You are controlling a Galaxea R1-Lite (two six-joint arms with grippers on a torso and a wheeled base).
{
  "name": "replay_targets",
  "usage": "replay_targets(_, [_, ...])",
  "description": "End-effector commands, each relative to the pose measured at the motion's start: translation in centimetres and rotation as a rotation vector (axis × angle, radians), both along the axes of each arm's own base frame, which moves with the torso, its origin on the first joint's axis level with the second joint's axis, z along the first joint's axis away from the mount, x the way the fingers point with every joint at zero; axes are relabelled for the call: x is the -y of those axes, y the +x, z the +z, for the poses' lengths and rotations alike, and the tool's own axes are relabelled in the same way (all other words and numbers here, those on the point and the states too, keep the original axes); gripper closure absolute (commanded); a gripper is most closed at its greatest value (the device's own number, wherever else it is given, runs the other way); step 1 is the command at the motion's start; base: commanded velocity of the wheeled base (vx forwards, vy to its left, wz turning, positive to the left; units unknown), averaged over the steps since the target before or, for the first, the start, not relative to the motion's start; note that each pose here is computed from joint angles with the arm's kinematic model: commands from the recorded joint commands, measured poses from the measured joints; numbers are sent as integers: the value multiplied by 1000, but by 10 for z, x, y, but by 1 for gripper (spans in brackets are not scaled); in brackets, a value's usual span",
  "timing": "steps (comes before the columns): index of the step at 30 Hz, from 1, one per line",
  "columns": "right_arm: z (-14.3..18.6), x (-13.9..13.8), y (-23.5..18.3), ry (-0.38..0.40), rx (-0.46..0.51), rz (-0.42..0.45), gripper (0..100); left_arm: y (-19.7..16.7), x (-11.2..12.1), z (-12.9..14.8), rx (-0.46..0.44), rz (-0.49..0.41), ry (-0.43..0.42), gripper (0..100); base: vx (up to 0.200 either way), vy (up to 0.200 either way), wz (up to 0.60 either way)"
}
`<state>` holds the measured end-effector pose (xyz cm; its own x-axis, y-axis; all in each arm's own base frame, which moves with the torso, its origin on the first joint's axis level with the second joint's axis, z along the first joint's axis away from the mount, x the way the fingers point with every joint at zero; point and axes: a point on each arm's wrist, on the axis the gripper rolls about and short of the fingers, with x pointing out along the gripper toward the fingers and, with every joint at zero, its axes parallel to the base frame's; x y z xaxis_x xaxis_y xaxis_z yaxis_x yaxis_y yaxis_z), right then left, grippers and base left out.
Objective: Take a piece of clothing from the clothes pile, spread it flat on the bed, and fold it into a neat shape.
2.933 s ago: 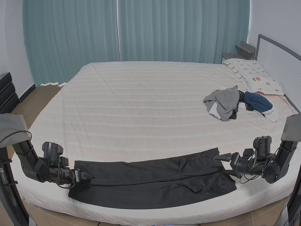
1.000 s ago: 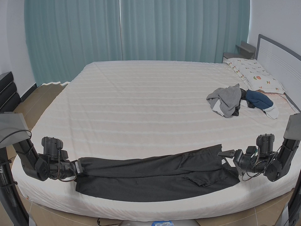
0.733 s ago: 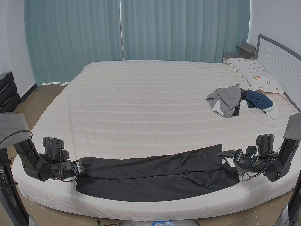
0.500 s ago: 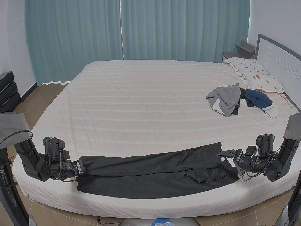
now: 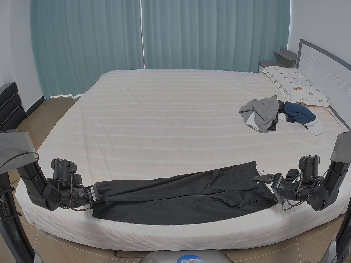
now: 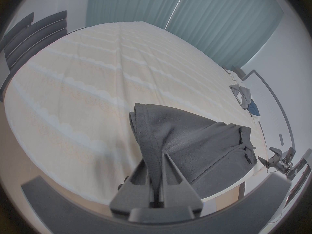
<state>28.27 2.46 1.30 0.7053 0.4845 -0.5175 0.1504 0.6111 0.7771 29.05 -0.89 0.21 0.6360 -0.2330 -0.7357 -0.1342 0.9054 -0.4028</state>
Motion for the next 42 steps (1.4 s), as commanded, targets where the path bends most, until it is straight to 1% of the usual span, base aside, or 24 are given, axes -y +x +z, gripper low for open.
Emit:
replay_targets(1, [1, 0, 1, 1, 5, 0, 0, 3, 7, 7, 15, 29, -42, 100, 0, 0, 0])
replay_targets(2, [1, 0, 1, 1, 5, 0, 0, 2, 7, 8, 15, 31, -43, 100, 0, 0, 0])
replay_targets(3, [1, 0, 1, 1, 7, 0, 0, 3, 11, 12, 25, 41, -65, 100, 0, 0, 0])
replay_targets(7, [0, 1, 1, 1, 2, -5, 0, 3, 16, 21, 46, 40, -83, 100, 0, 0, 0])
replay_targets(9, [0, 2, 1, 0, 0, -6, 0, 2, 20, 26, 55, 41, -94, 100, 0, -200, 0])
replay_targets(13, [-1, 2, 1, 0, -1, -6, 0, 2, 21, 35, 84, 54, -102, 100, 0, -200, 0])
replay_targets(17, [-1, 2, 1, 1, -1, -5, 0, 4, 23, 48, 118, 61, -94, 100, 0, -200, 0])
replay_targets(23, [-1, 2, 0, 2, -5, -6, 0, 5, 33, 68, 105, 31, -93, 100, 0, -200, 0])
replay_targets(24, [-1, 2, 0, 2, -5, -6, 0, 5, 33, 68, 105, 31, -93, 100, 0, -200, 0])
replay_targets(25, [-1, 2, 0, 2, -5, -6, 0, 6, 39, 76, 96, 11, -94, 100, 0, -200, 0])
replay_targets(27, [-1, 1, 0, 2, -5, -4, 0, 8, 46, 82, 90, -1, -103, 100, 0, -200, 0])
replay_targets(31, [0, 2, 0, 2, -3, -6, 0, 11, 58, 94, 78, 3, -129, 100, 0, -200, 0])
replay_targets(33, [-1, 1, 0, 2, -5, -4, 0, 15, 70, 102, 64, 0, -141, 100, 0, -200, 0])
replay_targets(34, [-1, 1, 0, 2, -5, -4, 0, 15, 70, 102, 64, 0, -141, 100, 0, -200, 0])
replay_targets(36, [-1, 1, 0, 3, -3, -2, 0, 18, 81, 110, 43, -20, -133, 100, 0, -200, 0])
replay_targets(42, [-1, 1, 0, 2, -6, -1, 0, 23, 100, 122, 5, -57, -116, 100, 0, -200, 0])
